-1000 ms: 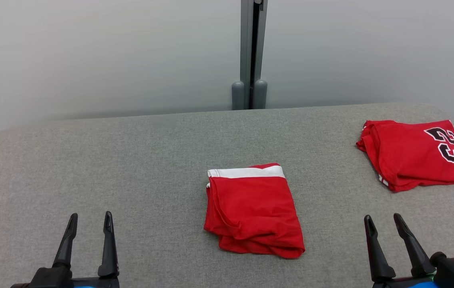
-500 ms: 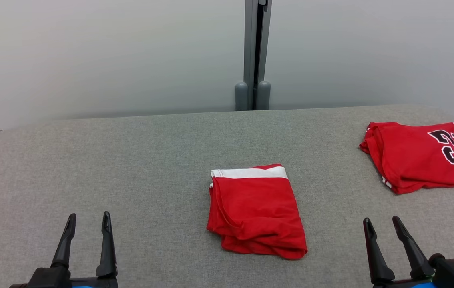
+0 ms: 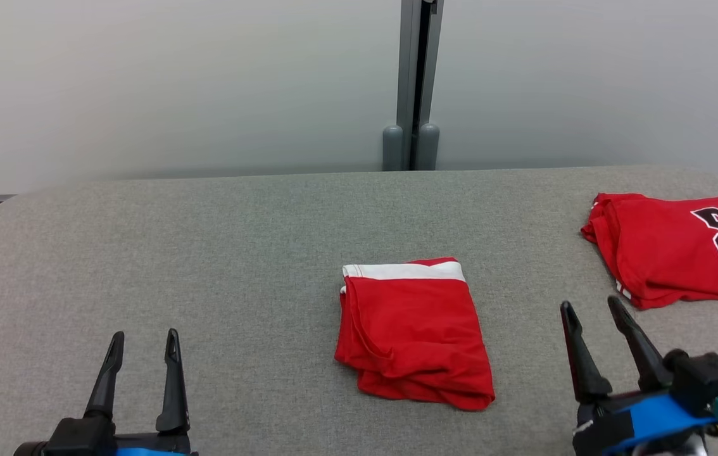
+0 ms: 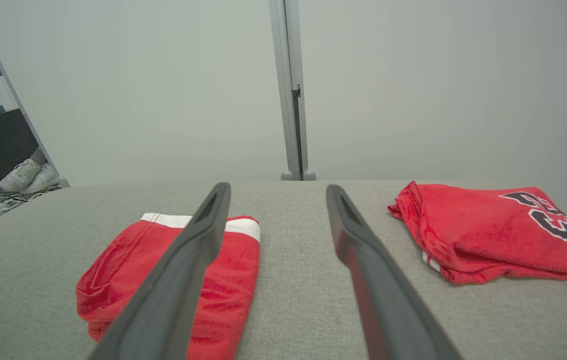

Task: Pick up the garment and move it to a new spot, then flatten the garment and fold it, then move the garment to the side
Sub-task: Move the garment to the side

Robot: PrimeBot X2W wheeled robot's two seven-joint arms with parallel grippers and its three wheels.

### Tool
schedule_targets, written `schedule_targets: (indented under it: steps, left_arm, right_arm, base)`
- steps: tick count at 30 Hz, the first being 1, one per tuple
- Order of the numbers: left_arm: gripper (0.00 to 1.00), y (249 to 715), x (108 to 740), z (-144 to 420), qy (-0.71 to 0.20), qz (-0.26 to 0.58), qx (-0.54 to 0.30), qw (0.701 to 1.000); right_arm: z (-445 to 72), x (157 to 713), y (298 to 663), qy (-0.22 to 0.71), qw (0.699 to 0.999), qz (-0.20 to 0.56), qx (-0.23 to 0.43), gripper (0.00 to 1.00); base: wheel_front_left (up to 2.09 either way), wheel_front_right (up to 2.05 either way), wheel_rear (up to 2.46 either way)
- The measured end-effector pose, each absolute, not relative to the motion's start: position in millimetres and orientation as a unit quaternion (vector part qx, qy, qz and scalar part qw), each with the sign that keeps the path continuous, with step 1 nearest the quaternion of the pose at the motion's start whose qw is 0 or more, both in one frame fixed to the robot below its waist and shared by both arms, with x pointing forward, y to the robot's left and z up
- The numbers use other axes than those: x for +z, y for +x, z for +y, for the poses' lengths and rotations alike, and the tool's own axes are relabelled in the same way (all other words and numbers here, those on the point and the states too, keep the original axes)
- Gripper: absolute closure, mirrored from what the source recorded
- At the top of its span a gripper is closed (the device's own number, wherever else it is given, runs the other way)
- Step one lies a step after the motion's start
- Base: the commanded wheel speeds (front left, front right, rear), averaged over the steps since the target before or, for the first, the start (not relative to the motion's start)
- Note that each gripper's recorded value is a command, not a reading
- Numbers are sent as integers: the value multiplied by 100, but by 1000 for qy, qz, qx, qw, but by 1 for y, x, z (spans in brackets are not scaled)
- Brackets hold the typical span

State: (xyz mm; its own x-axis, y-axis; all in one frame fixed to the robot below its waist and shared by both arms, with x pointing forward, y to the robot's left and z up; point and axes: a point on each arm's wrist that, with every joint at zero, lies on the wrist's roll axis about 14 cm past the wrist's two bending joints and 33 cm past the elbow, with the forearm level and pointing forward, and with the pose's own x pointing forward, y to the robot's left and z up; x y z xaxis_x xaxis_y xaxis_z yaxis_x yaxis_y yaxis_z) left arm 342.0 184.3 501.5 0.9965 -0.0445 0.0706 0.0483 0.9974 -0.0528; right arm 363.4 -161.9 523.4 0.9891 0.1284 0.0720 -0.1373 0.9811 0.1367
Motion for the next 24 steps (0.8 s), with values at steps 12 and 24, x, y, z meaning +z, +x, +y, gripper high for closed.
schedule_targets:
  steps: [12, 24]
  left_arm:
    - [0, 353, 497, 192, -27, -27, -11, 999]
    - [0, 360, 485, 211, -28, -7, 22, 999]
  right_arm:
    - [-117, 509, 438, 40, 989, 33, 137, 0]
    - [-96, 399, 446, 35, 969, 186, 158, 0]
  base:
    - [0, 0, 0]
    - [0, 0, 0]
